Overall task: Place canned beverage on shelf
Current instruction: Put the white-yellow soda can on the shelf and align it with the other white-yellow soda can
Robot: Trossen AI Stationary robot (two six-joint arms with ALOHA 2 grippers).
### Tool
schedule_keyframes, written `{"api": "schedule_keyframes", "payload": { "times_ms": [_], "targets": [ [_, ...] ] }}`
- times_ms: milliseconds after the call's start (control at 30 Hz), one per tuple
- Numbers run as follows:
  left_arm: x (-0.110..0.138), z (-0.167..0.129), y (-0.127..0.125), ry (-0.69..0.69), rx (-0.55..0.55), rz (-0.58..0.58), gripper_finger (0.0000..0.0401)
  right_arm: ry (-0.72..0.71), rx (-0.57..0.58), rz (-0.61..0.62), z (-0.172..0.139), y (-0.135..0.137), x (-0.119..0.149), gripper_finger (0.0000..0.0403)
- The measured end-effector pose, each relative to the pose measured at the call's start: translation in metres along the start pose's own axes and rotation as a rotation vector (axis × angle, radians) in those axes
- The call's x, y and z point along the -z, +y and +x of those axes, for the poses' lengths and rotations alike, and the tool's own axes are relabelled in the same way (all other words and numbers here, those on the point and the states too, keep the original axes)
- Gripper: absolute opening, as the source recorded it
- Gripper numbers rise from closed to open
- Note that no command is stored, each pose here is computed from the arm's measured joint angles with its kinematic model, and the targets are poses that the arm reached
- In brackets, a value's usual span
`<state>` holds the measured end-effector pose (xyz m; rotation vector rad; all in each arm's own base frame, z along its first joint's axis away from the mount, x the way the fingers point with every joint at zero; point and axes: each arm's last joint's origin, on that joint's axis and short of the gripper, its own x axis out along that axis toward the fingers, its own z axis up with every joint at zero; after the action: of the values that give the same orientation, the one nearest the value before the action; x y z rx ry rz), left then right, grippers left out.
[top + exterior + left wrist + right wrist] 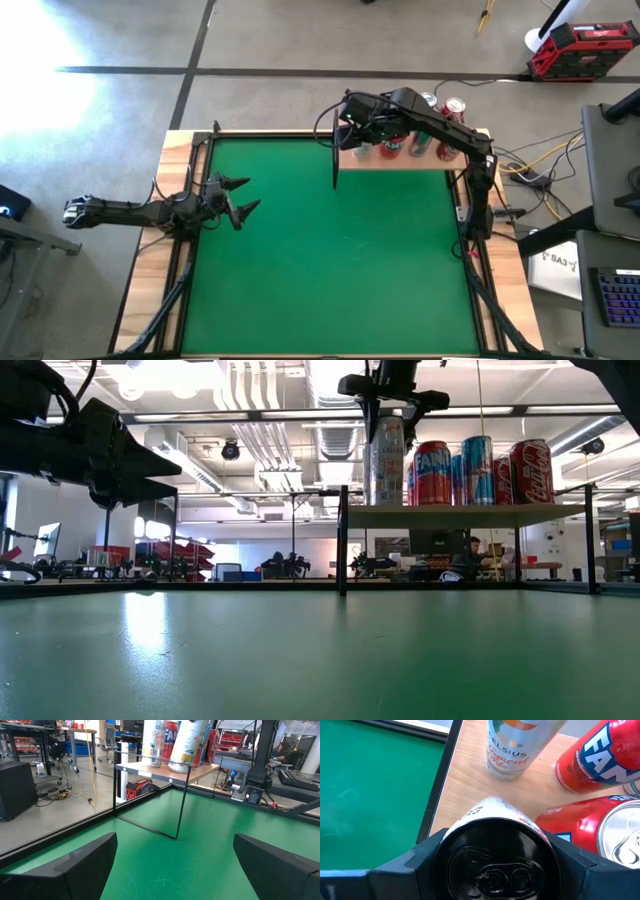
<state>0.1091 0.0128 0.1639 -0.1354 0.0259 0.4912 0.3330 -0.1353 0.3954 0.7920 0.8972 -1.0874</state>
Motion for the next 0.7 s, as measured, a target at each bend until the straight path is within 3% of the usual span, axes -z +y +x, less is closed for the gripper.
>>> {"api": "schedule_keyframes", "payload": {
  "times_ms": [500, 700],
  "targets": [
    [0.0000, 0.0000, 0.0000, 0.000, 0.000, 0.000, 0.0384, 0.016, -0.030, -0.017, -0.0018, 0.0014, -0.0006, 0.0254],
    [0.0000, 0.0000, 0.0000, 0.000, 0.000, 0.000, 0.0384, 0.029, -0.032, -0.017, -0.0013, 0.0013, 0.0000, 0.0308]
  ]
}}
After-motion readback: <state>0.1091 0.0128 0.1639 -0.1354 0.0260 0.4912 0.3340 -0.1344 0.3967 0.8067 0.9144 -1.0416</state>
